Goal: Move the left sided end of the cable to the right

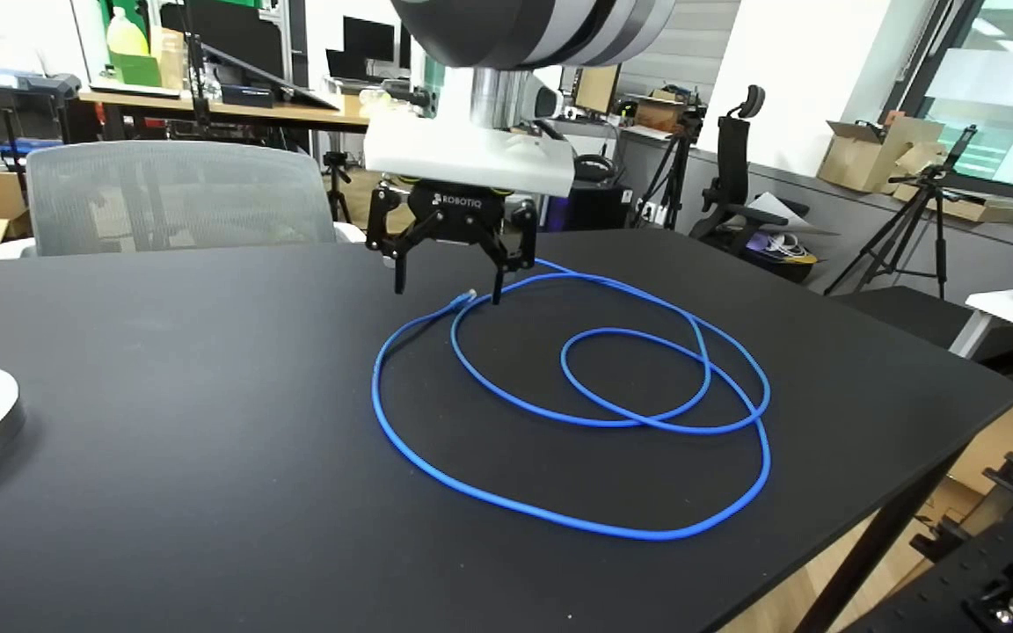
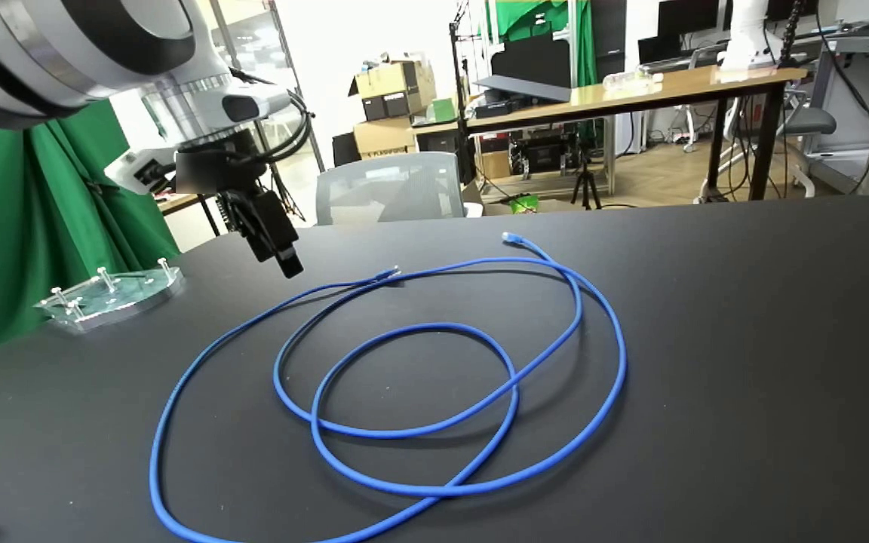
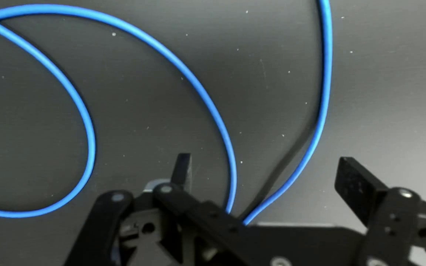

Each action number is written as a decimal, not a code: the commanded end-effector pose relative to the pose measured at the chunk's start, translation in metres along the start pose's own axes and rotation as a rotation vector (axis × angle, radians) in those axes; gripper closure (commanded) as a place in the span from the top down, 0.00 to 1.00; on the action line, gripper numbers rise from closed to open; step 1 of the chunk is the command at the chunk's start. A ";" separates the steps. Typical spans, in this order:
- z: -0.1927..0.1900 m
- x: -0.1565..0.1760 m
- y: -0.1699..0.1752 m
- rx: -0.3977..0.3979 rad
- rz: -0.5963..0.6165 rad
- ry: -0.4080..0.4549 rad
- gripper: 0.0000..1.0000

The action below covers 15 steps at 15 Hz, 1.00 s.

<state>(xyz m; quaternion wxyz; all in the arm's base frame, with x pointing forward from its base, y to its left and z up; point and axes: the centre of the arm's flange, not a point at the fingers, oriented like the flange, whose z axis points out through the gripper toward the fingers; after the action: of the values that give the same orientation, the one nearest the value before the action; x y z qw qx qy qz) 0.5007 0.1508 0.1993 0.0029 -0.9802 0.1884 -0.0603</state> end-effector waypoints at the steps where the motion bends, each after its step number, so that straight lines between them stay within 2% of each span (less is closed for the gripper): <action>1: 0.005 0.007 0.005 -0.029 0.037 0.030 1.00; 9: 0.045 0.045 0.015 -0.080 0.130 0.090 1.00; 15: 0.062 0.044 -0.018 -0.058 0.085 0.134 1.00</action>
<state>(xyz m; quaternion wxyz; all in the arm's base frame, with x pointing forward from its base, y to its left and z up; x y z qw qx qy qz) 0.5423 0.1333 0.1508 -0.0348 -0.9687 0.2238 -0.1016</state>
